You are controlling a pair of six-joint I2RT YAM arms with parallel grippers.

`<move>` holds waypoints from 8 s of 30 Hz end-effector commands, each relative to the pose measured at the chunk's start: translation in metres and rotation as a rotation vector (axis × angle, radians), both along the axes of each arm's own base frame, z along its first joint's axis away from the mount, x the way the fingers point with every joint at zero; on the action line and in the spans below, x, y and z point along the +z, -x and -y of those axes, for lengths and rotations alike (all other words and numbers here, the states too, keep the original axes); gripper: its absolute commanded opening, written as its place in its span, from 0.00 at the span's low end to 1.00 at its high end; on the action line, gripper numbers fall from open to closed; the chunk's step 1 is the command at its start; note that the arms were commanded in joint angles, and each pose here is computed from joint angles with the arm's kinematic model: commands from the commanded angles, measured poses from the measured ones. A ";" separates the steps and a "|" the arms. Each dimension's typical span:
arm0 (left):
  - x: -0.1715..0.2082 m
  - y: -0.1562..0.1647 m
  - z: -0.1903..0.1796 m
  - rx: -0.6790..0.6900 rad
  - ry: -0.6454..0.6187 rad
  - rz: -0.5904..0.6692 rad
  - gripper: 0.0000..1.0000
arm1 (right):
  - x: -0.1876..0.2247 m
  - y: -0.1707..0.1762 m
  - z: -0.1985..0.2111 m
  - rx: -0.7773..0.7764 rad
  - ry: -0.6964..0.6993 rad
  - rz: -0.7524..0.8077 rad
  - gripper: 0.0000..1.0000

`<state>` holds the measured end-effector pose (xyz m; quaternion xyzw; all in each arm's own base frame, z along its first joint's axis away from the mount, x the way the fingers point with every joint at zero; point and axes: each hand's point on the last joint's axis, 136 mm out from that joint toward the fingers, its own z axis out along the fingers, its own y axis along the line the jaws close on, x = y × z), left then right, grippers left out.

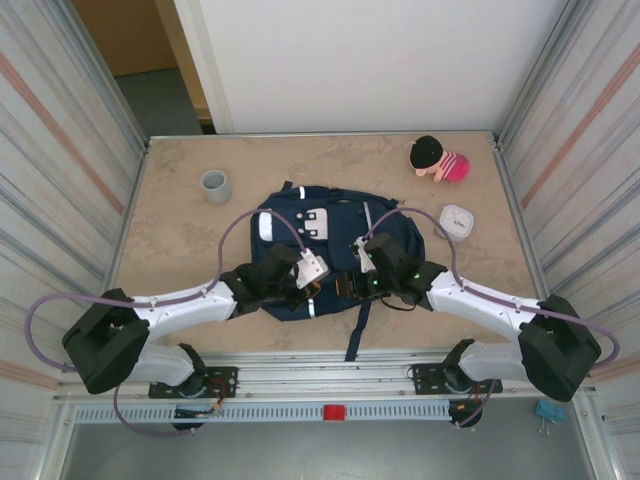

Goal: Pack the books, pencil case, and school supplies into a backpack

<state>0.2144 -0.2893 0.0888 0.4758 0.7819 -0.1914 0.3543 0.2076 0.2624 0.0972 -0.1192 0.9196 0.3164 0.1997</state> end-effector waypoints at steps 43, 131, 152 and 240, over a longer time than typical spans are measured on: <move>0.029 0.017 0.015 -0.066 0.130 -0.027 0.02 | 0.040 -0.035 0.027 -0.034 -0.001 0.167 0.39; 0.044 -0.063 -0.138 1.172 0.610 -0.666 0.85 | 0.061 0.037 -0.113 0.408 -0.020 0.149 0.00; 0.023 -0.036 -0.068 1.119 0.823 -0.881 0.44 | 0.056 0.045 -0.122 0.461 -0.078 0.137 0.00; 0.053 -0.047 -0.169 1.083 0.454 -0.539 0.00 | 0.056 0.006 -0.034 0.209 -0.026 0.015 0.00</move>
